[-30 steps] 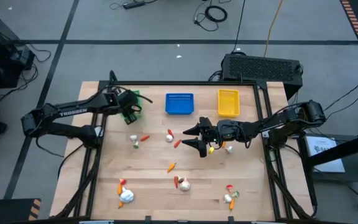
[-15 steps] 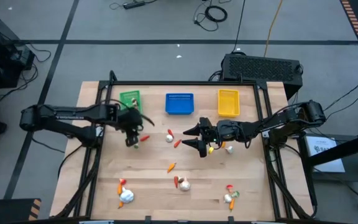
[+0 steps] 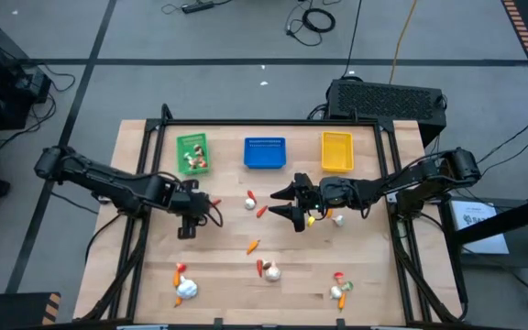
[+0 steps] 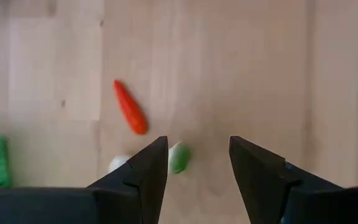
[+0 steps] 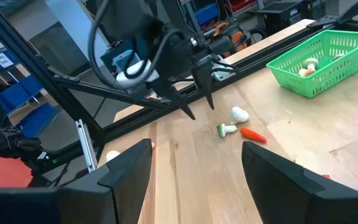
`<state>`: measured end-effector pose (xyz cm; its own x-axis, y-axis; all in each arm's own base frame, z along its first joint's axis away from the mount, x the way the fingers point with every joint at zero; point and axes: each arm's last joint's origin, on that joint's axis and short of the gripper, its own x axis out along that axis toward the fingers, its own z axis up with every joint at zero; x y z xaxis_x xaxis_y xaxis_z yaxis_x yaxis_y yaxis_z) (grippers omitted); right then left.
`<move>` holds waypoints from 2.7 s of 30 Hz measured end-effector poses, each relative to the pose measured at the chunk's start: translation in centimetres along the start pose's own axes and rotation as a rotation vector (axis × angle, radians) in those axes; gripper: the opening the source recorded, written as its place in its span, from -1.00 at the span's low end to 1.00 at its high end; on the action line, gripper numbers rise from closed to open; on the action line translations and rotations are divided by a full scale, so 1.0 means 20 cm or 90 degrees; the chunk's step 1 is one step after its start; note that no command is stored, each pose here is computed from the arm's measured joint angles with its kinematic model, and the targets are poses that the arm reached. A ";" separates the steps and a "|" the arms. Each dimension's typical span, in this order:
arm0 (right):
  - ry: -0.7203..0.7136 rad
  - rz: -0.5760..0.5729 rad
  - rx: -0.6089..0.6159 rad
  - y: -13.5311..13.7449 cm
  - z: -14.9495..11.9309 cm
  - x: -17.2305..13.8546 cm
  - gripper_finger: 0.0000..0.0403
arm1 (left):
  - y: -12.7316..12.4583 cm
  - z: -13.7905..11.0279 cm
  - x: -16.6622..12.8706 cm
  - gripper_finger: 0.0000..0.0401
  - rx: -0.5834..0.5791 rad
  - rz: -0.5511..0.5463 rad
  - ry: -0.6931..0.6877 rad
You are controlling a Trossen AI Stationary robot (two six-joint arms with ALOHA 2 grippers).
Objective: Sort produce into baskets
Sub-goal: Put the green mushroom into the green bin
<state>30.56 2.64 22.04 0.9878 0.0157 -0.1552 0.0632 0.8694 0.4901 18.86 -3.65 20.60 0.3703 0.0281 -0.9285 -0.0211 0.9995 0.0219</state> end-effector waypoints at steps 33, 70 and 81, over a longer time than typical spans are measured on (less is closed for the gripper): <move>0.008 -0.005 0.002 0.00 -0.01 0.00 0.19 | -0.02 -0.04 0.33 -0.11 0.028 0.081 0.158; 0.008 -0.005 0.003 0.00 -0.01 0.00 0.19 | 0.11 0.15 0.08 -0.68 0.084 0.170 0.032; 0.012 -0.007 0.002 -0.01 -0.01 0.00 0.19 | 0.55 0.06 -0.05 -0.68 -0.061 0.324 0.080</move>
<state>30.52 2.64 21.81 0.9840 0.0153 -0.1774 0.0751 0.8678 0.4913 19.41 7.28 22.27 0.1776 0.5012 -0.8469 -0.2554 0.8546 0.4521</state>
